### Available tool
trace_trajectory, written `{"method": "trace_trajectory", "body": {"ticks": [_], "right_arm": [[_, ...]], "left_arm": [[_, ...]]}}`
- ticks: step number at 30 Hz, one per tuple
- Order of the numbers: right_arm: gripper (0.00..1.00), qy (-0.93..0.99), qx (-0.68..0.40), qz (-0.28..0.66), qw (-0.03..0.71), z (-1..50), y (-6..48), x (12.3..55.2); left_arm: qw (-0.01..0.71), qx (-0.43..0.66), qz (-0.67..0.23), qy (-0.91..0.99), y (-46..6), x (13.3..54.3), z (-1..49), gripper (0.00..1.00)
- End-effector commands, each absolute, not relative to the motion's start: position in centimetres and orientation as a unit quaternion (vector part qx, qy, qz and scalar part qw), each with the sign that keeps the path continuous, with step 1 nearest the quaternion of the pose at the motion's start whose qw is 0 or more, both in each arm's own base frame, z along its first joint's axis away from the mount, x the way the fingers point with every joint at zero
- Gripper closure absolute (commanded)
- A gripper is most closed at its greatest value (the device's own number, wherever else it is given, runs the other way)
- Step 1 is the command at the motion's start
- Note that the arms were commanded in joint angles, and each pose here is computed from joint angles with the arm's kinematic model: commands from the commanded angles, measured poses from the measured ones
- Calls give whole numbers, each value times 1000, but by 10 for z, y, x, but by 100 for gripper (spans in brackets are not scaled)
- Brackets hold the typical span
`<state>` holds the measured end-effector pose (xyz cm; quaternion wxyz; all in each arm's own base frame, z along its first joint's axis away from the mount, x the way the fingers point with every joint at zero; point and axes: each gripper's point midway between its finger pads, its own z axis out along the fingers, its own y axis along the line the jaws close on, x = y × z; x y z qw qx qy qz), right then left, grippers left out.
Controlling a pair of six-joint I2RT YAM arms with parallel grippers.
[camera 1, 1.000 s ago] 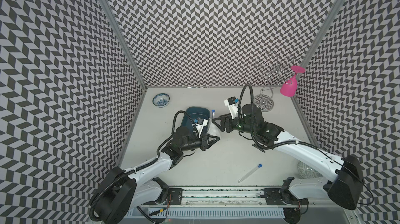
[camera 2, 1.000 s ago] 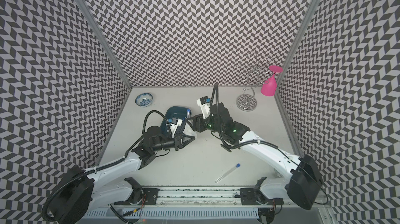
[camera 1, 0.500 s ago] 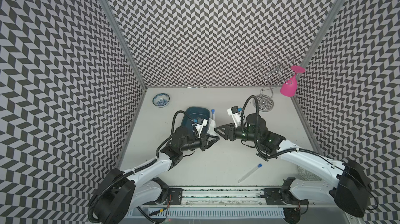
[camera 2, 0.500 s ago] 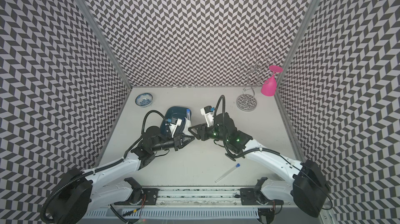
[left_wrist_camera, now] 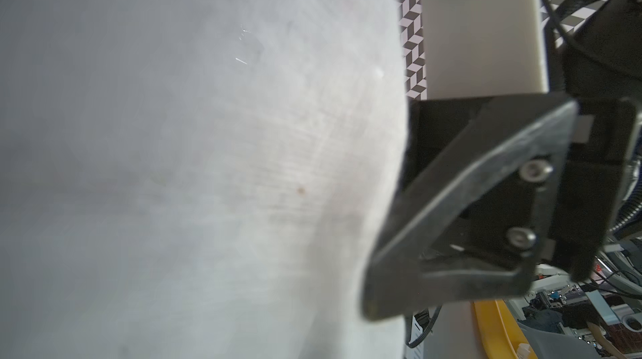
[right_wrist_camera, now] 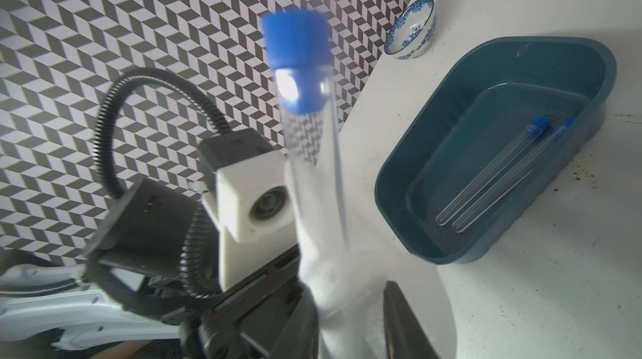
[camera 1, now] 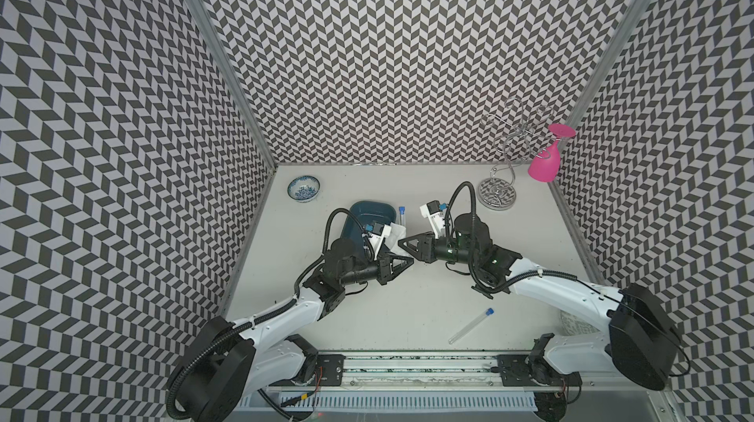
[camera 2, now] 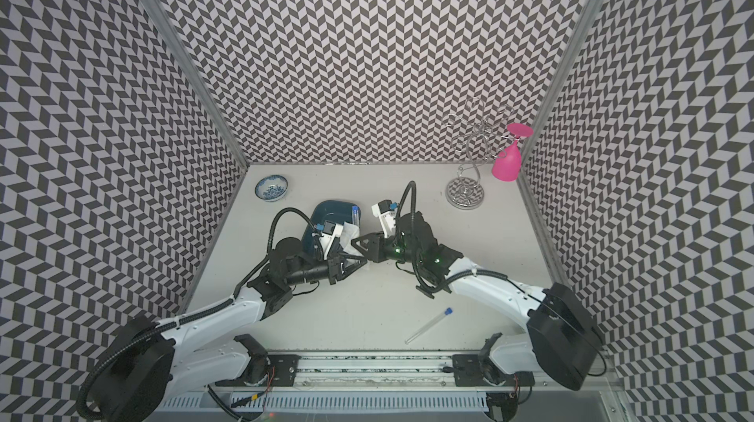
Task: Wipe the exteriors of test tubes
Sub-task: Wipe the dirt from the test tube.
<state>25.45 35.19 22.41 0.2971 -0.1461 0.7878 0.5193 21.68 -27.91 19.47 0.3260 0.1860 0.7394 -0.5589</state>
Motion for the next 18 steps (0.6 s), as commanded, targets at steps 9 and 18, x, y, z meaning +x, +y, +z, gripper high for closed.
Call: {"method": "trace_trajectory", "body": {"ticks": [9,18], "right_arm": [[82,759,-160,495,392,280,363,306],[82,777,-169,493,353,248,364,295]], "left_arm": [[344,206,-567,720,-281,216,213,86],[348,202,-568,718,-279,215,213,86]]}}
